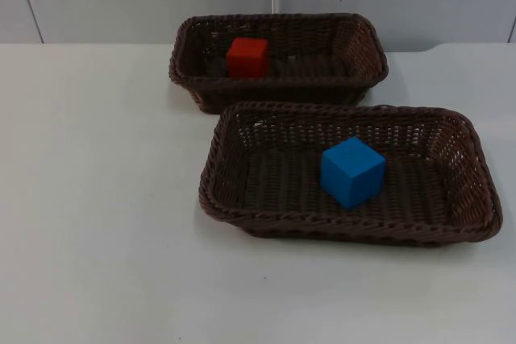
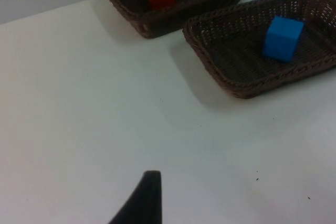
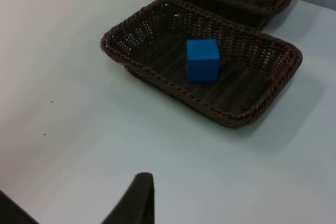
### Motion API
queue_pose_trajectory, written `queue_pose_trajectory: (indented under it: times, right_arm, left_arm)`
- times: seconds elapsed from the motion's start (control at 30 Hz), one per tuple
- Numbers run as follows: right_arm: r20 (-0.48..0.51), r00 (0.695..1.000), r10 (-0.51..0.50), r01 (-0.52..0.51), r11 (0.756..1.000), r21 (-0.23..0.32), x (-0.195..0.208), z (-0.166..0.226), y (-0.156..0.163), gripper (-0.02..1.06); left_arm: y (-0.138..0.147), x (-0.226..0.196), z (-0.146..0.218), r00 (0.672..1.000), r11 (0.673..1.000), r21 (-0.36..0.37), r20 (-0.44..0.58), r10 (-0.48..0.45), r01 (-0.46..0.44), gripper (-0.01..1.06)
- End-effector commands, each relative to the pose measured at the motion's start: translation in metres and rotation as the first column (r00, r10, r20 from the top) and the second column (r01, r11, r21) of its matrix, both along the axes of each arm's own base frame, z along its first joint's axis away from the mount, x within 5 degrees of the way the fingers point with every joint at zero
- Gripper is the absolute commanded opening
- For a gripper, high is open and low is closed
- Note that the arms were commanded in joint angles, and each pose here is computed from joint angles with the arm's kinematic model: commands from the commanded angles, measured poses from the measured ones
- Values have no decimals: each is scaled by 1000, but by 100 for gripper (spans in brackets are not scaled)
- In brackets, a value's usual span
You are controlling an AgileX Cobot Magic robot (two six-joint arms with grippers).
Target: Pick up one cube with the left hand and place it into the upper basket. Pick up one cube with the right hand and place it into the lower basket.
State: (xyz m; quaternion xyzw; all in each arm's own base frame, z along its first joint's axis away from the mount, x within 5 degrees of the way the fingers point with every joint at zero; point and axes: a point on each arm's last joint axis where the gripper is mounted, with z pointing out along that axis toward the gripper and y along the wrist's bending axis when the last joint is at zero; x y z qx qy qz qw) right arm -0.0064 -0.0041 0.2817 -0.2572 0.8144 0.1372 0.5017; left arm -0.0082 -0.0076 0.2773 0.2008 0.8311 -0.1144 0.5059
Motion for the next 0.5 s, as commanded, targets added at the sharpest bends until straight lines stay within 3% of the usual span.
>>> queue_pose_trajectory:
  times: [0.0, 0.47]
  right_arm:
    - [2, 1000, -2, 2, 1000, 3, 0, -1, 0, 105]
    - [-1, 1000, 0, 0, 1000, 7, 0, -1, 1, 105]
  left_arm:
    - [0, 0, -1, 1000, 1000, -2, -7, 4, -4, 105]
    - [0, 0, -1, 1000, 1000, -1, -6, 5, -5, 105]
